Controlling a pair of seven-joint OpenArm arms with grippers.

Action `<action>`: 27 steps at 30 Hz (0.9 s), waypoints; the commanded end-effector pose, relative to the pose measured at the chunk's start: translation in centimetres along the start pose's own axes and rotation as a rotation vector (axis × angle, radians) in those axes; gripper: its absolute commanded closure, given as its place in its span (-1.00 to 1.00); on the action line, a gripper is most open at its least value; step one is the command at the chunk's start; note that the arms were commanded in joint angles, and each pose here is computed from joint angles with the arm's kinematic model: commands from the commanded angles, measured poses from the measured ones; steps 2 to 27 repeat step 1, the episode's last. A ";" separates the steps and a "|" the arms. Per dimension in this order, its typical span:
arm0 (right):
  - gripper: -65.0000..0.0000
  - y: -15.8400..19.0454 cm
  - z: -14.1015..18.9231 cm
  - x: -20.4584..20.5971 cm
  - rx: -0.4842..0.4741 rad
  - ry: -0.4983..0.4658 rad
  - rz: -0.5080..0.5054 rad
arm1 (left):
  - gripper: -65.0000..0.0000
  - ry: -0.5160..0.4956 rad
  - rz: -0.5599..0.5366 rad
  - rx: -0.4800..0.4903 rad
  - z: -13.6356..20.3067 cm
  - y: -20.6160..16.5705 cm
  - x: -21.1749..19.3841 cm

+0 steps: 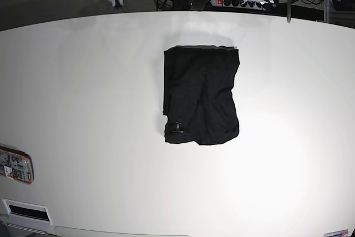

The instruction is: Fold the T-shirt properly

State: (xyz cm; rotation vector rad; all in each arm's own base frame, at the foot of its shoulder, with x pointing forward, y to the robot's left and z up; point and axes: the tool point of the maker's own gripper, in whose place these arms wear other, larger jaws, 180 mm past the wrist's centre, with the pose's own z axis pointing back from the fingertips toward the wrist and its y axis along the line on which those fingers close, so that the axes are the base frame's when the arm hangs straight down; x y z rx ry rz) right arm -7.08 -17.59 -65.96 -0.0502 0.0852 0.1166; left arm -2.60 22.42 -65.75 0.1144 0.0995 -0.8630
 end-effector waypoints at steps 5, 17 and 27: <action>0.01 -0.1 0.0 0.4 0.000 -0.014 0.005 | 0.15 0.014 0.002 0.006 0.0 0.3 -0.6; 0.01 -0.1 0.0 0.4 0.000 -0.014 0.005 | 0.15 0.014 0.002 0.006 0.0 0.3 -0.6; 0.01 -0.1 0.0 0.4 0.000 -0.014 0.005 | 0.15 0.014 0.002 0.006 0.0 0.3 -0.6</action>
